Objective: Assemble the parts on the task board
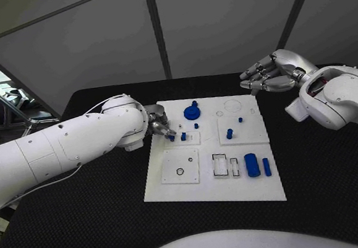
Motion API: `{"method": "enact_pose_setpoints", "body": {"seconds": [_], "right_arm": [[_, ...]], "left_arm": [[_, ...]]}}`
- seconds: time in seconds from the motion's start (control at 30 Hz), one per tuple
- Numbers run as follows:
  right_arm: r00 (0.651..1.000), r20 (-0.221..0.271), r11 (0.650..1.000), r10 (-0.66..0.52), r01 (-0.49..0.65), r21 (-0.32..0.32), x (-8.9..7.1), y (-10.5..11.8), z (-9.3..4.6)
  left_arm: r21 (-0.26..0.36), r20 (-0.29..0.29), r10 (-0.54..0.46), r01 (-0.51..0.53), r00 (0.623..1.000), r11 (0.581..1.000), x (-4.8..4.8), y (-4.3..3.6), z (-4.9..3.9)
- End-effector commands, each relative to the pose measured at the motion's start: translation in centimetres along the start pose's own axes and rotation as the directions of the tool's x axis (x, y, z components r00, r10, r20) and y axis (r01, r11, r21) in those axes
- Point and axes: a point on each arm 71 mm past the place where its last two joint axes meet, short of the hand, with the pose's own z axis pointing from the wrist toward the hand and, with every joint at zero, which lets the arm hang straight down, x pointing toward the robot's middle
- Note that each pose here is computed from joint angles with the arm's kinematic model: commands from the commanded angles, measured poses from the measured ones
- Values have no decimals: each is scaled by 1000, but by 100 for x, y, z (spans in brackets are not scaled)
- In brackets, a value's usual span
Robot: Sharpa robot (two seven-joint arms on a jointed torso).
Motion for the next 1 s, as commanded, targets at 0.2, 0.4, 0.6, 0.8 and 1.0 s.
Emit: {"method": "enact_pose_setpoints", "body": {"seconds": [0.2,0.4,0.6,0.8,1.0], "right_arm": [[1000,-6,1000,-5,5,-15,3,24,5],[1000,-8,1000,-5,5,-16,5,25,6],[1000,-10,1000,-5,5,-16,7,26,6],[1000,-13,1000,-6,6,-19,13,31,4],[1000,-14,1000,-7,7,-19,12,30,2]], "left_arm": [[-28,-5,32,-33,999,999,6,24,6],[-26,-22,42,-43,999,999,23,15,2],[-22,-43,54,-55,998,998,48,-3,-3],[-22,-56,61,-63,997,998,64,-4,-4],[-25,-62,65,-66,996,997,72,-4,-3]]}}
